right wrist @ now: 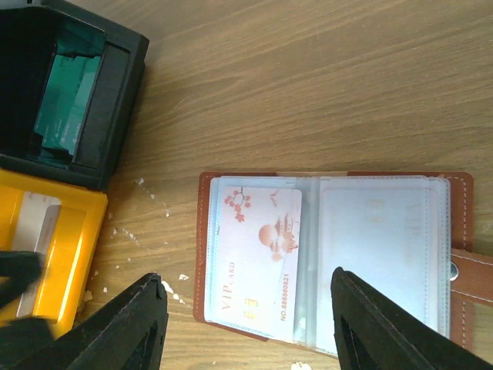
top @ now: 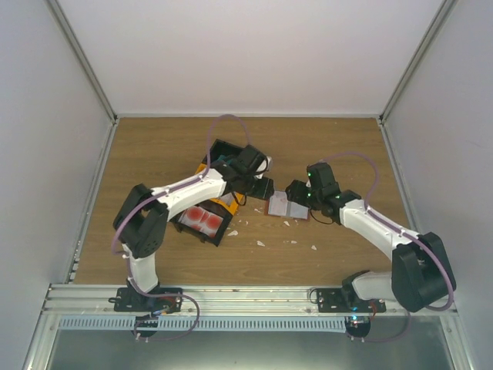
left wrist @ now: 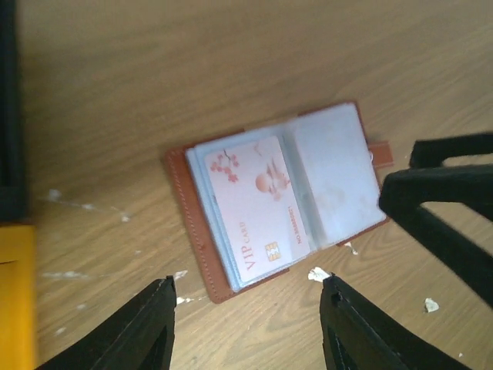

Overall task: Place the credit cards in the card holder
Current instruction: Insert the credit card into the card holder, then pick up the credit card from the storage box.

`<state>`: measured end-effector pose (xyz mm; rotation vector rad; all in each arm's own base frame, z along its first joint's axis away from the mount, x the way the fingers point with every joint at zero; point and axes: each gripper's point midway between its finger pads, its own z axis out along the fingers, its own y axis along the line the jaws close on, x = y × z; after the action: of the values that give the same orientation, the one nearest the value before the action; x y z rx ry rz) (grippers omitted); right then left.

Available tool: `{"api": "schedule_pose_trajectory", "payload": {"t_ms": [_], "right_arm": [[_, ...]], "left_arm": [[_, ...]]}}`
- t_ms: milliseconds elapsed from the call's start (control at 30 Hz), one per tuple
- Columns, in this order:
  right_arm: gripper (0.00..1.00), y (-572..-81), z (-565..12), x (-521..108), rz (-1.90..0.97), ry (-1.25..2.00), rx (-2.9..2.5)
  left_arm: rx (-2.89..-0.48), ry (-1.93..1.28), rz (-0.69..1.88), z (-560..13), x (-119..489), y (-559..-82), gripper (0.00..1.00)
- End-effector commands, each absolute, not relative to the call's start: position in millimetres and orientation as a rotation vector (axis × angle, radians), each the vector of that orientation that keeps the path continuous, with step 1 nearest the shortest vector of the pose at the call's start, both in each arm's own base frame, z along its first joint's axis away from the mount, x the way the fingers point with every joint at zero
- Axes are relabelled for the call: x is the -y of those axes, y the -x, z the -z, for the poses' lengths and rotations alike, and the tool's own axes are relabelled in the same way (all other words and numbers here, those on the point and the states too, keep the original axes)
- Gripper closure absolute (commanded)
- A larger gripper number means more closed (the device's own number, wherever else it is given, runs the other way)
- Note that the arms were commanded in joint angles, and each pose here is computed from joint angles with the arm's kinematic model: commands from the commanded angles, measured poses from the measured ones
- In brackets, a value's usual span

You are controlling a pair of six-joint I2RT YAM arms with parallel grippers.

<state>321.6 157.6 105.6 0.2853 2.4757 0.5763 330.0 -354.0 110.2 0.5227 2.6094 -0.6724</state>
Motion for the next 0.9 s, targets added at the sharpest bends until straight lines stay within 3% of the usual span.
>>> {"api": "schedule_pose_trajectory", "payload": {"t_ms": [0,133,633,700,867], "right_arm": [[0.41,-314,-99,-148,-0.510,-0.285,-2.486],[0.41,-312,-94,-150,-0.520,-0.280,-2.497],[0.41,-312,-88,-151,-0.516,-0.267,-2.510],[0.41,-312,-86,-151,-0.518,-0.266,-2.514],[0.41,-313,-84,-152,-0.515,-0.263,-2.523]], "left_arm": [[-2.557,-0.449,0.397,-139,316,-342,0.48],[-2.588,-0.398,0.224,-125,282,-343,0.55],[-2.693,-0.339,0.060,-70,244,-355,0.52],[-2.709,-0.330,0.065,-66,241,-356,0.56],[-2.707,-0.316,0.057,-61,235,-357,0.78]]}}
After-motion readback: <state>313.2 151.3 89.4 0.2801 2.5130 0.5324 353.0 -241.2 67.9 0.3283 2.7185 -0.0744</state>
